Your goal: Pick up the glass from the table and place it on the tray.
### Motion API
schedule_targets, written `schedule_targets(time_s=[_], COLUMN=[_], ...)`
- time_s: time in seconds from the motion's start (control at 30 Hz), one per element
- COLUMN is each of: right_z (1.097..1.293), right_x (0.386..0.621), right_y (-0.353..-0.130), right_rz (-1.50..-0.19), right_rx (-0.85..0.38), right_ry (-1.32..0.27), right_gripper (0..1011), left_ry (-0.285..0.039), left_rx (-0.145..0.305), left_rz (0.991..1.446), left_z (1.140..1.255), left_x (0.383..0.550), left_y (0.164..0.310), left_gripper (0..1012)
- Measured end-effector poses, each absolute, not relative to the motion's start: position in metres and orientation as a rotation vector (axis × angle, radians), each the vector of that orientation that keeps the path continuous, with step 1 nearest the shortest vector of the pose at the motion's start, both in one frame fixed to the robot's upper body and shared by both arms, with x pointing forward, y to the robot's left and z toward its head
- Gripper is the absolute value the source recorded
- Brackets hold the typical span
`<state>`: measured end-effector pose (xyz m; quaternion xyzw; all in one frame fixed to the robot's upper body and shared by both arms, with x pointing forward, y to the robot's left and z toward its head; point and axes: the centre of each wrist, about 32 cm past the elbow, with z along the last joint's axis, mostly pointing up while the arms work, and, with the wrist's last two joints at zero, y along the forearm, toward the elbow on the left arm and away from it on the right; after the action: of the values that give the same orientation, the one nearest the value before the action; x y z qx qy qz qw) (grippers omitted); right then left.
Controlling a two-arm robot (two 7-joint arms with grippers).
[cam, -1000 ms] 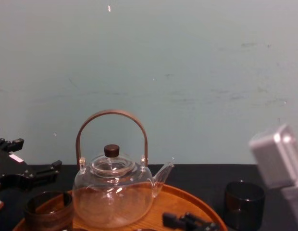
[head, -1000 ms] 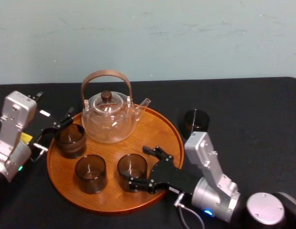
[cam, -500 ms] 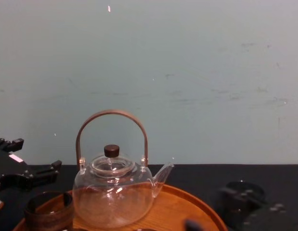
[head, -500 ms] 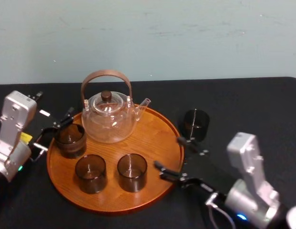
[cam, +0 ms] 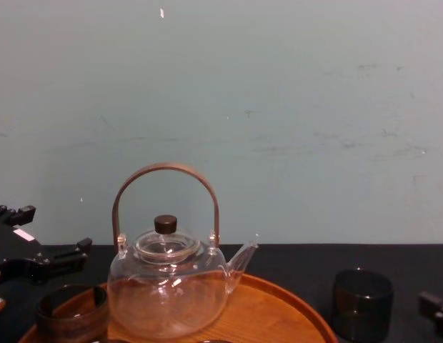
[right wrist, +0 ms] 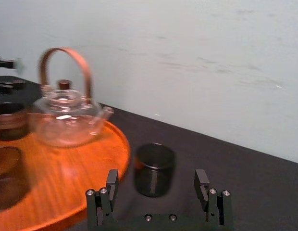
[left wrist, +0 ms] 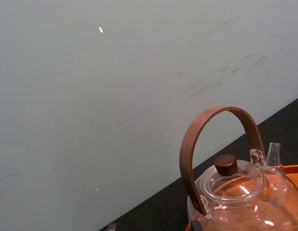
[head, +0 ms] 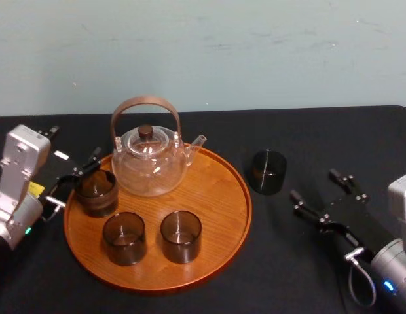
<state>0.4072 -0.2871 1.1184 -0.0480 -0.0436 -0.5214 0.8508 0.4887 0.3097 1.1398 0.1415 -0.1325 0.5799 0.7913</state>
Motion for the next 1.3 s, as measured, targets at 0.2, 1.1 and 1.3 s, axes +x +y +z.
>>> schedule_targets(time_s=[0.2, 1.1, 1.3], right_z=[1.117, 1.111, 1.109], right_x=[0.416, 0.471, 0.479], right_y=[-0.3, -0.287, -0.284], right_rz=[-1.151, -1.018, -1.001], right_rx=[-0.101, -0.158, -0.164], right_ry=[-0.083, -0.018, -0.014], right_gripper=[1002, 1002, 1002], left_ry=[-0.285, -0.285, -0.285], left_rx=[0.304, 0.304, 0.304], left_rz=[1.248, 1.248, 1.248], left_z=[1.14, 1.14, 1.14], left_x=[0.489, 0.489, 0.489], left_y=[0.31, 0.31, 0.31], left_gripper=[1002, 1001, 1001])
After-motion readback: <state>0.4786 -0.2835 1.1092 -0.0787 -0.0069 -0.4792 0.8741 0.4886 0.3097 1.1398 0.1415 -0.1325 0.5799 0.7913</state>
